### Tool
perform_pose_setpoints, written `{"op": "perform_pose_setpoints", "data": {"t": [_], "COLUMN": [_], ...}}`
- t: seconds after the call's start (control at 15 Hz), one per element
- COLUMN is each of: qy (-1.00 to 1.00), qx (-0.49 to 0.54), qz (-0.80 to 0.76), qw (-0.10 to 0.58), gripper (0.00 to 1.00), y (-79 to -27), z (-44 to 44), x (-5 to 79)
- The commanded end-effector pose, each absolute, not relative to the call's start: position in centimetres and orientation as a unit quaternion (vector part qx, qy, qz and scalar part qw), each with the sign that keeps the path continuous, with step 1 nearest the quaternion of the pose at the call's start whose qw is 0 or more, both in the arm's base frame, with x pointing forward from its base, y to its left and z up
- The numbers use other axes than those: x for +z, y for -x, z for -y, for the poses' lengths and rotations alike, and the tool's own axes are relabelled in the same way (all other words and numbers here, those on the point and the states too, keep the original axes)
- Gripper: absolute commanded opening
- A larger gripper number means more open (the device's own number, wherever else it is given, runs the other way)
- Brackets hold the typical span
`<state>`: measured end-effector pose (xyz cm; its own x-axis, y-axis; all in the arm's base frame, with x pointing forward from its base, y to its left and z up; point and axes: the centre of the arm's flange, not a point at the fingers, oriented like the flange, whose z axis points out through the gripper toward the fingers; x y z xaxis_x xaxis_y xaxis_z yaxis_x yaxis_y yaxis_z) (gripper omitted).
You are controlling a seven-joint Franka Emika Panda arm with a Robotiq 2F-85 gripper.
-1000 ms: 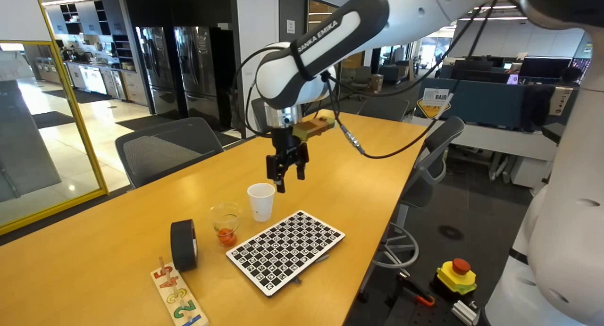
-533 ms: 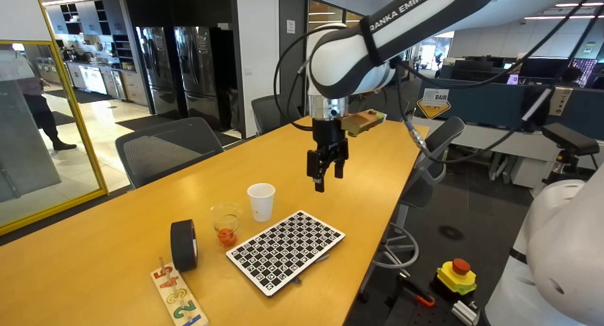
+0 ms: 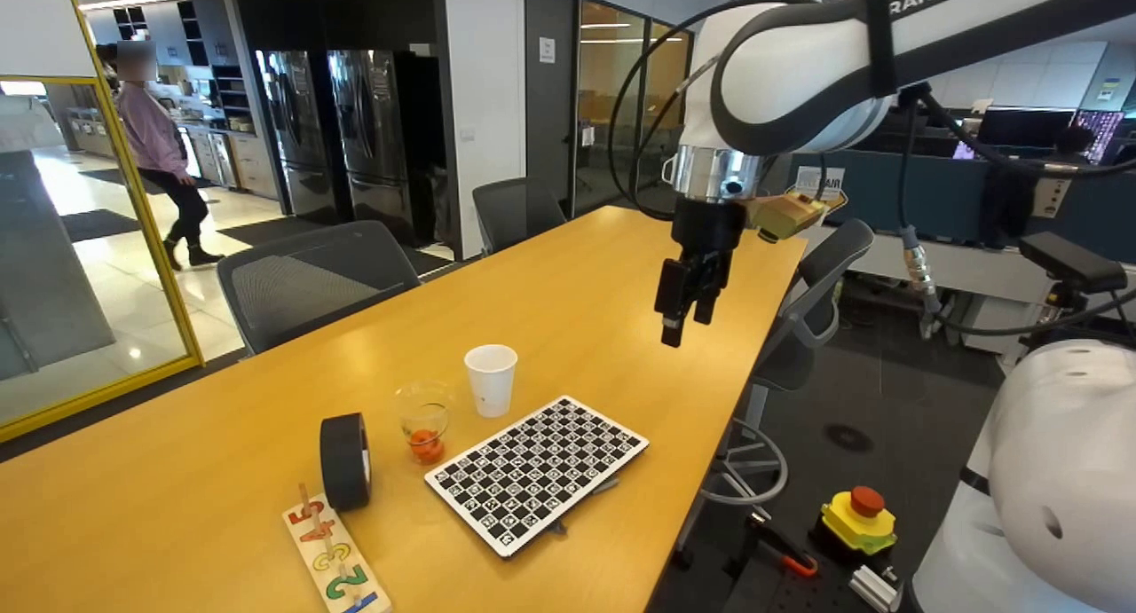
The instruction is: Put the blue disc in the white cup and the orange discs in the clear cup
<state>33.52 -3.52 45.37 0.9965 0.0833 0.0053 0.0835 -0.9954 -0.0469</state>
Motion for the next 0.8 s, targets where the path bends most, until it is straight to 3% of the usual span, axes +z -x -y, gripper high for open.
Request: {"op": "perform_pose_setpoints", "data": {"t": [0.0,0.73], "qy": [0.999,0.999], "qx": [0.008,0.018], "qz": [0.039,0.027], "qw": [0.007,0.006], "gripper": [1.0,1.0], "y": [-30.7,-30.5], "z": [4.7,5.2], "x": [46.7,45.8]}}
